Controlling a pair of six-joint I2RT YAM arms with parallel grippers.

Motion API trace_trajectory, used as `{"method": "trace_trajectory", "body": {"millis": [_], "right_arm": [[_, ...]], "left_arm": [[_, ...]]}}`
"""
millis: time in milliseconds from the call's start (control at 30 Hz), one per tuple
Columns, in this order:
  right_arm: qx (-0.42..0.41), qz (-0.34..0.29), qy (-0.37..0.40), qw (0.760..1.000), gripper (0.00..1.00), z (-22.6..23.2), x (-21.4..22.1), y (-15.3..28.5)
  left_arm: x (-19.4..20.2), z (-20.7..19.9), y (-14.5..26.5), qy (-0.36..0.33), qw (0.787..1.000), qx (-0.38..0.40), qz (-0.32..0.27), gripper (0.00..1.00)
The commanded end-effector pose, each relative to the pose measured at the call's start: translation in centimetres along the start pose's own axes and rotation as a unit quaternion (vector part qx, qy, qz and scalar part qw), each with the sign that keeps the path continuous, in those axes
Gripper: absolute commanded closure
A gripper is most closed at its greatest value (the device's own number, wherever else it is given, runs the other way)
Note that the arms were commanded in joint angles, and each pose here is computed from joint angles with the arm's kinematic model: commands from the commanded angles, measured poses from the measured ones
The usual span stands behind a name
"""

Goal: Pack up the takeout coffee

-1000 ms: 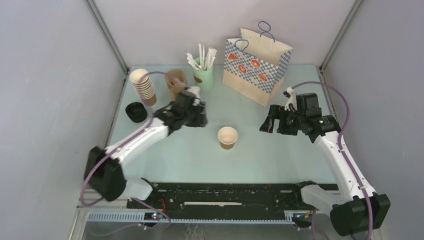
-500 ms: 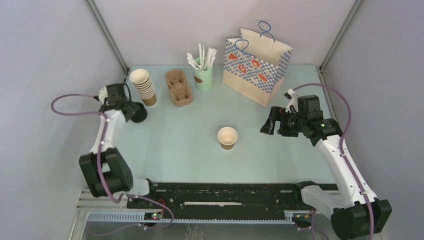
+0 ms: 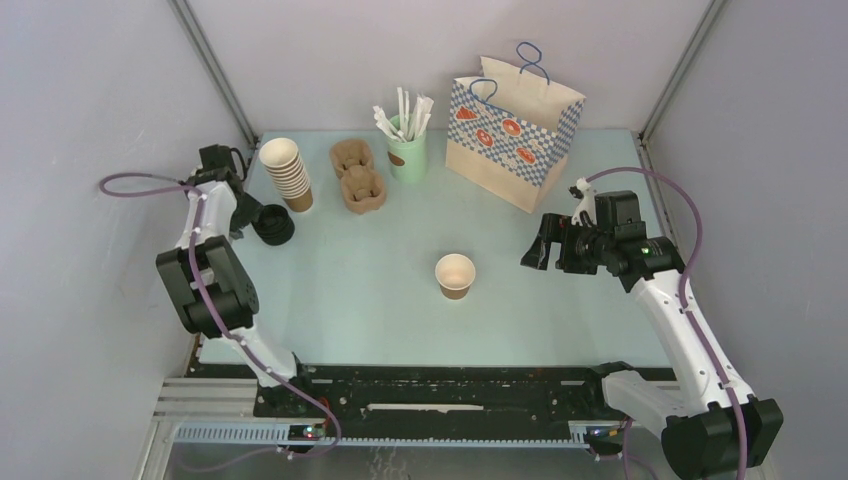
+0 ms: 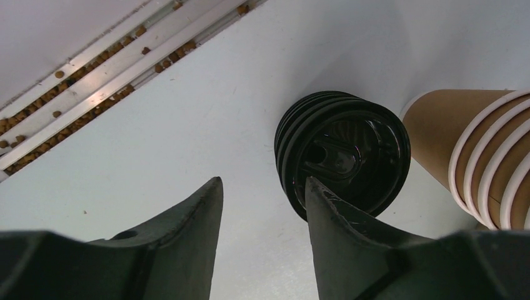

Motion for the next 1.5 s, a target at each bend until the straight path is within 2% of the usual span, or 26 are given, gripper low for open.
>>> {"method": "trace_trajectory", "body": {"millis": [0, 167, 533, 867, 1100, 1167, 1300, 1467], "right_arm": [[0.008, -0.007, 0.009, 1.0, 0.02, -0.4, -0.3, 0.0], [0.01, -0.006, 0.007, 1.0, 0.02, -0.6, -0.4, -0.2], [0.008, -0.003, 0.004, 1.0, 0.02, -0.8, -0.6, -0.7], [0.004, -0.001, 0.004, 1.0, 0.02, -0.8, -0.7, -1.0], [0.003, -0.002, 0.003, 1.0, 0.02, -0.8, -0.8, -1.0], [0.003, -0.002, 0.002, 1.0, 0.02, -0.8, -0.8, -1.0], [0.003, -0.003, 0.003, 1.0, 0.02, -0.7, -0.8, -1.0], [0.003, -0.003, 0.003, 1.0, 0.03, -0.7, -0.7, -0.8]], "left_arm": [[-0.7, -1.2, 0.3, 0.002, 1.0, 0.011, 0.012, 0.46], [-0.8, -1.7, -0.2, 0.0, 1.0, 0.012, 0.021, 0.54], [-0.3, -2.1, -1.1, -0.003, 0.999, 0.012, 0.036, 0.65], [-0.9, -2.4, -1.0, -0.005, 0.999, 0.014, 0.029, 0.79], [-2.1, -2.9, 0.4, -0.005, 1.0, 0.027, 0.012, 0.84], [-2.1, -3.0, 0.5, -0.005, 0.999, 0.031, 0.014, 0.8], [-1.4, -2.7, -0.2, -0.008, 0.999, 0.023, 0.027, 0.61], [-0.6, -2.4, -1.2, -0.009, 0.999, 0.009, 0.039, 0.53]]}}
Point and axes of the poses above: each gripper's point midway between its finger pads, its own y axis back along the fingers, its own z axis along the line the jaws close on, x = y × z, the point moved 3 cm from there along y, back along the fingers, and after that the axes turned 6 degrees about y, right-handed, at the moved point
